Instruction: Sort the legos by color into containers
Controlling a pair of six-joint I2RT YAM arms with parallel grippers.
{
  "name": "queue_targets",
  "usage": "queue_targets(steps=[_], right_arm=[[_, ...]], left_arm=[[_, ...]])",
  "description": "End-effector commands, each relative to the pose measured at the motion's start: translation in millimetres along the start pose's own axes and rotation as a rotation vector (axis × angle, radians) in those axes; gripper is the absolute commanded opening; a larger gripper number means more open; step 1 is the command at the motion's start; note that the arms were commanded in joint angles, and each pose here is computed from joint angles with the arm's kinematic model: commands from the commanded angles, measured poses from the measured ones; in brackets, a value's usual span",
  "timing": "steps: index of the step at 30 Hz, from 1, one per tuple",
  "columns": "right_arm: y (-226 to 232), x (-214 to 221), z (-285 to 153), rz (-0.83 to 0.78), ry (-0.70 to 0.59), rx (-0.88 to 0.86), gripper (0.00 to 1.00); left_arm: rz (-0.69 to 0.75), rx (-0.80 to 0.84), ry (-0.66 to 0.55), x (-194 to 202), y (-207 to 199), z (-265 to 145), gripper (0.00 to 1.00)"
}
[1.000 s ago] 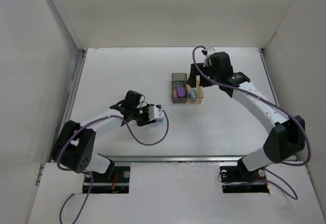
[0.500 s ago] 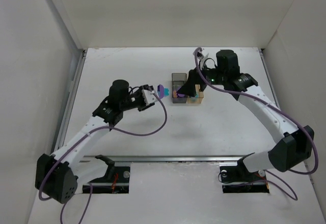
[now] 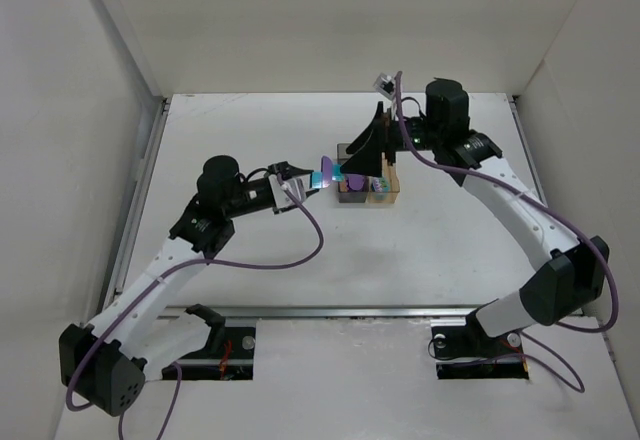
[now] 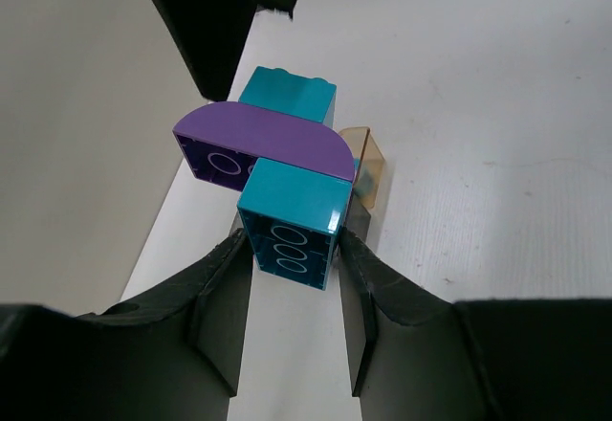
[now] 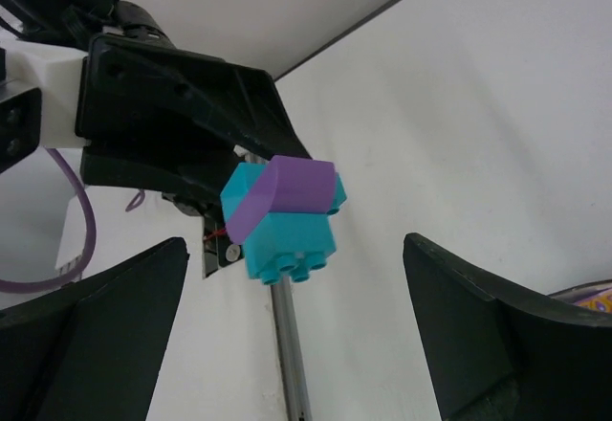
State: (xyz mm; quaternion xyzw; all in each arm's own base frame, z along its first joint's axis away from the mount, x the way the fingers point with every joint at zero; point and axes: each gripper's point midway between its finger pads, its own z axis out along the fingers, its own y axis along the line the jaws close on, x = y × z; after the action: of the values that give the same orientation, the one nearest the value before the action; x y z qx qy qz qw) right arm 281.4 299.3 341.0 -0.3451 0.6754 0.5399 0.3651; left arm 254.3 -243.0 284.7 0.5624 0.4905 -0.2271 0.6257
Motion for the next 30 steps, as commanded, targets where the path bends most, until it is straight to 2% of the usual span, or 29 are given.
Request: queue_targets(steps=[1,6,14,17,18,22,30], right_arm=[[16,-20,3,-0.051,-0.026,-0.080,0.99],[8,-10,17,-0.019,0.006,-0.100,0.99],[28,-10,23,-0.042,0.031,-0.196,0.72],[33,-8,27,-0.053,0.042,-0.224,0.54],[38,-7,28,-0.063,0.048,-0.241,0.40],[33,-4,29,-0.055,0.047,-0.224,0.00],[-26,3,13,0.071,0.002,-0.004,0.00]], left_arm=[[0.102,-0.020,-0.160,-61,12,-6,0.00],[0.102,-0.039,-0.166,-65,14,-8,0.00],[0.087,-0.059,-0.154,-62,18,-6,0.00],[0.069,-0.102,-0.142,-59,27,-5,0.00],[0.075,-0.118,-0.142,-60,30,-5,0.00],[0.024,-0.174,-0.092,-51,42,-4,0.00],[-0.042,-0.216,0.028,-16,34,-13,0.00]])
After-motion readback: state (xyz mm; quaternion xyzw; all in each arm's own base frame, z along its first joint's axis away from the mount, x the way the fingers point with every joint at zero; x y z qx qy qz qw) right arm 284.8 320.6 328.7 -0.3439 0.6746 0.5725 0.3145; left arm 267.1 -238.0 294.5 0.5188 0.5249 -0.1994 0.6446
